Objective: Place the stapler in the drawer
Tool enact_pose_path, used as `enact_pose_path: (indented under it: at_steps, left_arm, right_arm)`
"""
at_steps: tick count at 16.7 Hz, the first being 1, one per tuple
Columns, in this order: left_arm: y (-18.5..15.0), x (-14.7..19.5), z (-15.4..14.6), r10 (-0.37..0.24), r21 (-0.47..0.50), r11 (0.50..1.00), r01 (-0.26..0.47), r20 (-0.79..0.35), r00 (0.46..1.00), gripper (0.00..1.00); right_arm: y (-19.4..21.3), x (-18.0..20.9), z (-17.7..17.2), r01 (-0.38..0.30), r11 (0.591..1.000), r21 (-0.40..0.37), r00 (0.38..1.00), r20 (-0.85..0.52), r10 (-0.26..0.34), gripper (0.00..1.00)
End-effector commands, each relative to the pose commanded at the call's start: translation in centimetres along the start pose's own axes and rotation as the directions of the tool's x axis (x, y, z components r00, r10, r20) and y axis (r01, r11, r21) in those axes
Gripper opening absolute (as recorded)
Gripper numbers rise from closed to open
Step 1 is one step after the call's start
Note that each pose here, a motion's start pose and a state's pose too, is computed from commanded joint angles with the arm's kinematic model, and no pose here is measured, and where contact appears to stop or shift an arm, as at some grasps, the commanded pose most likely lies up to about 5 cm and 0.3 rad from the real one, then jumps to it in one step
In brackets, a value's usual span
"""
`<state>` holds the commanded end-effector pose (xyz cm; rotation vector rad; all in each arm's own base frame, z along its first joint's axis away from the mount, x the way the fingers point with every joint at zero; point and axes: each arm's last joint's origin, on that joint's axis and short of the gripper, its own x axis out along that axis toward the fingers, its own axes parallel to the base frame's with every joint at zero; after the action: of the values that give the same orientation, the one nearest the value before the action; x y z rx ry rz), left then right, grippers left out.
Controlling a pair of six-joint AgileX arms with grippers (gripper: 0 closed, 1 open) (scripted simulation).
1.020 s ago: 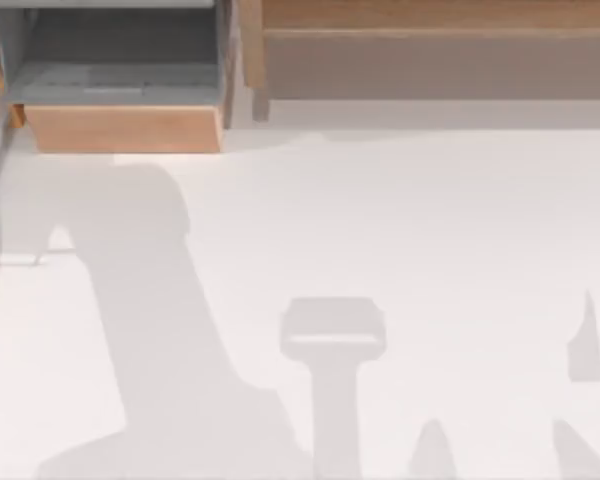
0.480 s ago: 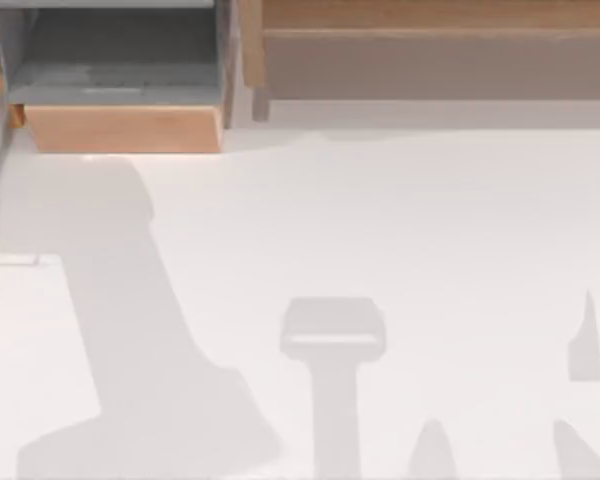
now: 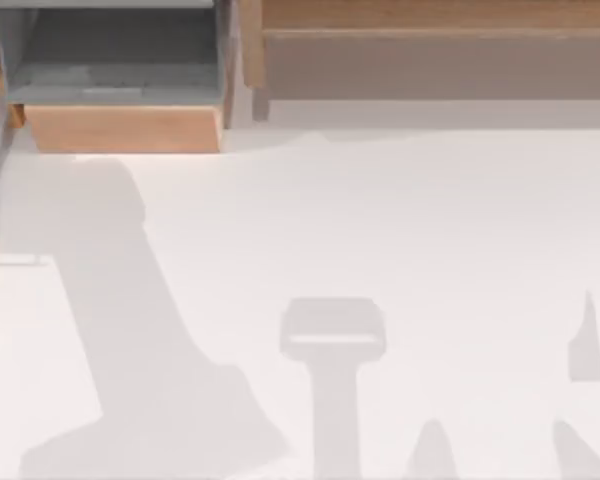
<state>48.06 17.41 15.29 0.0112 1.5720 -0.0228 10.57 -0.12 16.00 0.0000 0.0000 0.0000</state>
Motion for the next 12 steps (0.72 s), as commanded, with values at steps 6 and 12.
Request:
enact_pose_path:
  at_steps: [6,12]
  left_arm:
    - [0.00,0.00,0.00,0.000,0.000,1.000,0.000,0.000,1.000,0.23]
    - [0.00,0.00,0.00,0.000,0.000,1.000,0.000,0.000,1.000,0.68]
  right_arm:
    - [0.00,0.00,0.00,0.000,1.000,0.000,1.000,0.000,0.000,1.00]
    - [0.00,0.00,0.00,0.000,1.000,0.000,1.000,0.000,0.000,1.00]
